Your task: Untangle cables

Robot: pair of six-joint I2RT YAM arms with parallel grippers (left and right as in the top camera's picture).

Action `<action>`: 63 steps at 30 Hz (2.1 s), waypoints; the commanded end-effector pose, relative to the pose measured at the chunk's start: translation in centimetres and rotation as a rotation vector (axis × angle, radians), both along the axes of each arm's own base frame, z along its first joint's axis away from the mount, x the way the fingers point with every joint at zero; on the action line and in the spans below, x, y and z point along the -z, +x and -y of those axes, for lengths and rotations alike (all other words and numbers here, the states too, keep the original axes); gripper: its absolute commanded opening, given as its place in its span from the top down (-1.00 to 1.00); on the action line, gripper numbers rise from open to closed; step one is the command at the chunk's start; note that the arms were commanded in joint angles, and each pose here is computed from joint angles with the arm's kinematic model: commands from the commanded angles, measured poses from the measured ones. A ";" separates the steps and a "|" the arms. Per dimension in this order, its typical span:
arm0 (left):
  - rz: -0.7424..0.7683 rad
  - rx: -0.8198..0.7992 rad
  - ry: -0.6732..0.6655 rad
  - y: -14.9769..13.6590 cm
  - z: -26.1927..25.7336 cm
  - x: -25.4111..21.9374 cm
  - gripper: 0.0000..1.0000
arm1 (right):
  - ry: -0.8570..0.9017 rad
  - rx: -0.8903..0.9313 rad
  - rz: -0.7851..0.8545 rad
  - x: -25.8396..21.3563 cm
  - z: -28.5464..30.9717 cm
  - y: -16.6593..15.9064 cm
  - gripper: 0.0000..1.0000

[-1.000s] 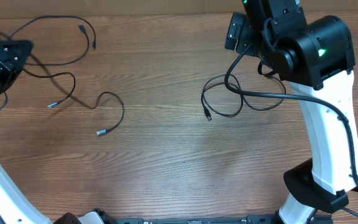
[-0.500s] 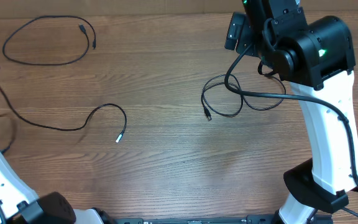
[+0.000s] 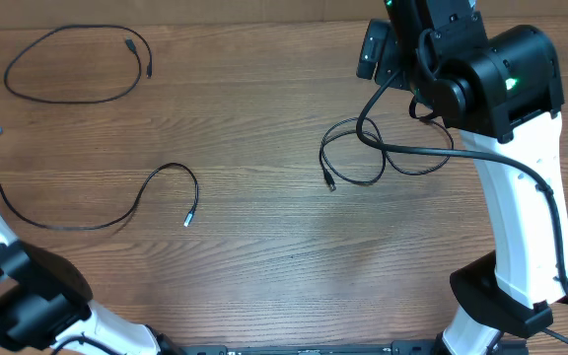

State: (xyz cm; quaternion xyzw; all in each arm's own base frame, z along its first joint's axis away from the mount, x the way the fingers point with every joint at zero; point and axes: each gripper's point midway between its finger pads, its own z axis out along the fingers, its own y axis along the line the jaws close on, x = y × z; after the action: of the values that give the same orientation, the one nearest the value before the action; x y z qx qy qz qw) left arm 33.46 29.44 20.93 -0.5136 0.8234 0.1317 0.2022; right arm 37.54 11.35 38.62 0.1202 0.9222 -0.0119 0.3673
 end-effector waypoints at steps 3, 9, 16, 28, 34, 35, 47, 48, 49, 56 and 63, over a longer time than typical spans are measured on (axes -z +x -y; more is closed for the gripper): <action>-0.143 0.056 -0.051 0.1 -0.5 4.7 0.92 | -0.006 0.004 0.012 -0.4 0.3 -0.1 -1.00; 0.010 0.337 -0.350 4.8 4.6 8.5 0.92 | -0.006 0.004 0.011 -0.4 0.3 -0.1 -1.00; 0.083 0.471 -0.423 6.3 6.6 8.5 0.92 | -0.006 0.004 0.011 -0.4 0.3 -0.1 -1.00; -0.089 0.171 -0.258 2.3 1.2 9.3 0.92 | -0.006 0.004 0.011 -0.4 0.3 -0.1 -1.00; 0.058 0.270 -0.375 5.0 3.7 8.9 0.91 | -0.006 0.004 0.011 -0.4 0.3 -0.1 -1.00; 0.080 0.300 -0.388 5.5 4.1 8.7 0.92 | -0.006 0.004 0.011 -0.4 0.3 -0.1 -1.00; 0.114 0.590 -0.302 9.6 5.9 9.3 0.92 | -0.006 0.004 0.012 -0.4 0.3 -0.1 -1.00; 0.105 0.606 -0.298 9.9 6.0 9.7 0.92 | -0.006 0.004 0.011 -0.4 0.3 -0.1 -1.00; 0.082 0.603 -0.296 9.9 5.9 10.5 0.92 | -0.006 0.004 0.012 -0.4 0.3 -0.1 -1.00; 0.020 0.548 -0.362 9.8 6.3 14.4 0.87 | -0.006 0.004 0.011 -0.4 0.3 -0.1 -1.00; 0.149 0.514 -0.489 11.1 8.5 11.9 -0.02 | -0.006 0.004 0.011 -0.4 0.3 -0.1 -1.00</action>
State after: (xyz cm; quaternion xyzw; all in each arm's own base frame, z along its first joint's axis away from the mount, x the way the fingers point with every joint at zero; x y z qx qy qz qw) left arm 43.12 22.21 6.32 -0.3229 0.9311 -0.1066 0.1321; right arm 37.56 11.37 38.63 0.1200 0.9222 -0.0116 0.3675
